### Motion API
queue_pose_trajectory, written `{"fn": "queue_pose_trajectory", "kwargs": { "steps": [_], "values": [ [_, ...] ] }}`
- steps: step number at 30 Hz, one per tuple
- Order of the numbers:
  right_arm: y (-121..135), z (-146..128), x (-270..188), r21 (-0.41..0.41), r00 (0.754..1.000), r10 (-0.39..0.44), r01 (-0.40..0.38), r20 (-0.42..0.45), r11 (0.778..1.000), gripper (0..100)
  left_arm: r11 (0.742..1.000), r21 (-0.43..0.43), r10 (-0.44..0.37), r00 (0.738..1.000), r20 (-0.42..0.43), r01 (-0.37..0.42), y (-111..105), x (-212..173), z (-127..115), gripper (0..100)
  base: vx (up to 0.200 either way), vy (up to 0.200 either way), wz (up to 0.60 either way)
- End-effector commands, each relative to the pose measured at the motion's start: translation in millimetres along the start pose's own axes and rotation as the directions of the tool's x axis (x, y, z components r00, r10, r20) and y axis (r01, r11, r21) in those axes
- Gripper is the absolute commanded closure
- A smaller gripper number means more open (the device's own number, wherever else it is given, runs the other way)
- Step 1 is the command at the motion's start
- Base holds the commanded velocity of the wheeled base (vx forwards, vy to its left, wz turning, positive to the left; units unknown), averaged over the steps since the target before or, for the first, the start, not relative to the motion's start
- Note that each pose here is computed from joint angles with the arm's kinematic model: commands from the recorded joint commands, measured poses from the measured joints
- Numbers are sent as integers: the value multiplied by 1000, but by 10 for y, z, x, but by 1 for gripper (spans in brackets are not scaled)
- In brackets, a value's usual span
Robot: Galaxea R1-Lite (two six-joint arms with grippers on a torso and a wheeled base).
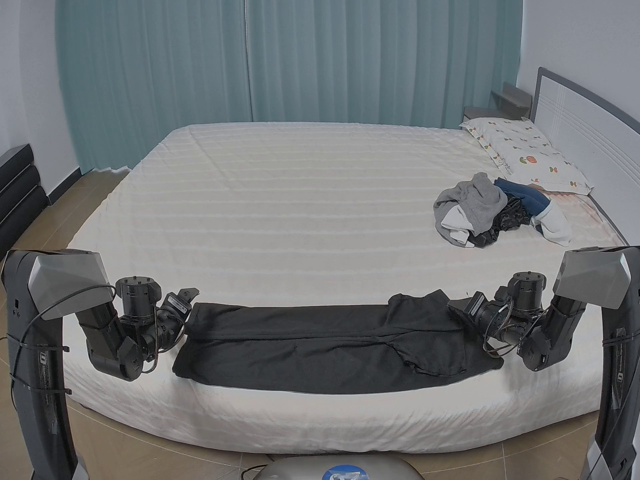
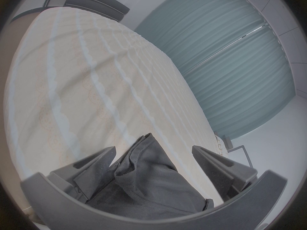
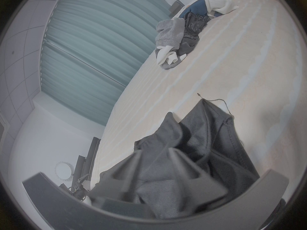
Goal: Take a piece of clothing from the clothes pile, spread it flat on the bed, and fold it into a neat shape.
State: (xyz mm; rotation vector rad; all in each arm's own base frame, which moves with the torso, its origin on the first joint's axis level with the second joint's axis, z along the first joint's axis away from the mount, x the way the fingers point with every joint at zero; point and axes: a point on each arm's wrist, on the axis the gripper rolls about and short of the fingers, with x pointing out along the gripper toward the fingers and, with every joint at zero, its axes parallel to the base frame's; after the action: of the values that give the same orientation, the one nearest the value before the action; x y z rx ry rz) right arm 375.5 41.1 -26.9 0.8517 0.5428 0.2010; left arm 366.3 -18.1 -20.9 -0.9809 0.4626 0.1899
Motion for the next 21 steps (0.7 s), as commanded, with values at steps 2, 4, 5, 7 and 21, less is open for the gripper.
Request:
{"fn": "queue_pose_trajectory", "kwargs": {
  "steps": [2,4,5,7,21],
  "values": [
    [-47,-62,-36,3,1000,-21,22,-22,1000,100,1000,0,3,1000,-2,-3,10,3,-7,0,0,0,0],
    [-73,-55,-77,1,999,-34,34,-22,999,100,1000,0,3,1000,-2,-3,10,3,-7,0,0,0,0],
    [-73,-55,-77,1,999,-34,34,-22,999,100,1000,0,3,1000,-2,-3,10,3,-7,0,0,0,0],
    [-68,-30,-136,-6,999,-40,40,-16,999,100,1000,2,2,1000,-1,-2,7,5,-5,0,0,0,0],
    [-68,26,-104,-11,1000,-26,26,7,1000,0,1000,2,0,1000,0,0,3,7,-3,0,0,0,0]
  ]
}}
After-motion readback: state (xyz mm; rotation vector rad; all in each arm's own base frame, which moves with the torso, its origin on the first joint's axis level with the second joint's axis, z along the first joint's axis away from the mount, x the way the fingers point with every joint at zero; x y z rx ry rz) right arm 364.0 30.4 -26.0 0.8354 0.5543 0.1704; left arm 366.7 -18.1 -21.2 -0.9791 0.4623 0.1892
